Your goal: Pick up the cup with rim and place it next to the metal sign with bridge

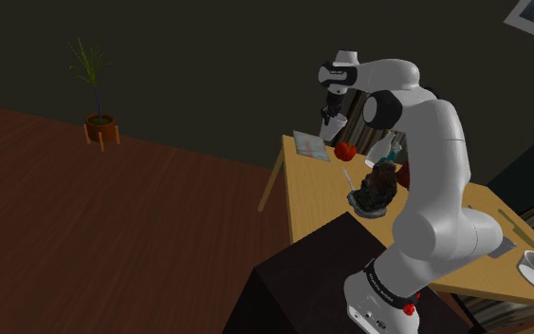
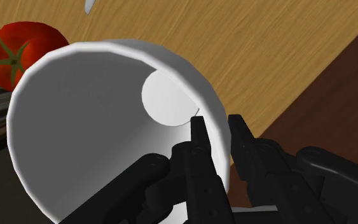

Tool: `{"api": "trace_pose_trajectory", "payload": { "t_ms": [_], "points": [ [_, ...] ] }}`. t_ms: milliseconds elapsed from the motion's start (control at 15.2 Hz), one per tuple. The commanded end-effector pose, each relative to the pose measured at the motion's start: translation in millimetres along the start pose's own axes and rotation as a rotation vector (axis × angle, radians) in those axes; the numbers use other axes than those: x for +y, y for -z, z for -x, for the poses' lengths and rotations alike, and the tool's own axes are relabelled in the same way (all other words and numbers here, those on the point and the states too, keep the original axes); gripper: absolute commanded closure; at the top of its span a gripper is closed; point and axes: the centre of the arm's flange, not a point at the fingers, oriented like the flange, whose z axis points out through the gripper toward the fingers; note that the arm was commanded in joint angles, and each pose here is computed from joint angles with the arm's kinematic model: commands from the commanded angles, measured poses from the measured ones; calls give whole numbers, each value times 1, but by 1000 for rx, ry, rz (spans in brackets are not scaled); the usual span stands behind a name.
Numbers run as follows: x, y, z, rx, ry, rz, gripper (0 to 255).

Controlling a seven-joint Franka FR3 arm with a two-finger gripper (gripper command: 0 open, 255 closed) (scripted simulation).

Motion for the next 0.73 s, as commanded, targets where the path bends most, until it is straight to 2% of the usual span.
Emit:
{"api": "trace_pose_trajectory", "payload": {
  "t_ms": [0,660],
  "points": [
    [-1,-10,-2,1,0,1,255],
    [-11,-62,-7,1,0,1,255]
  ]
}}
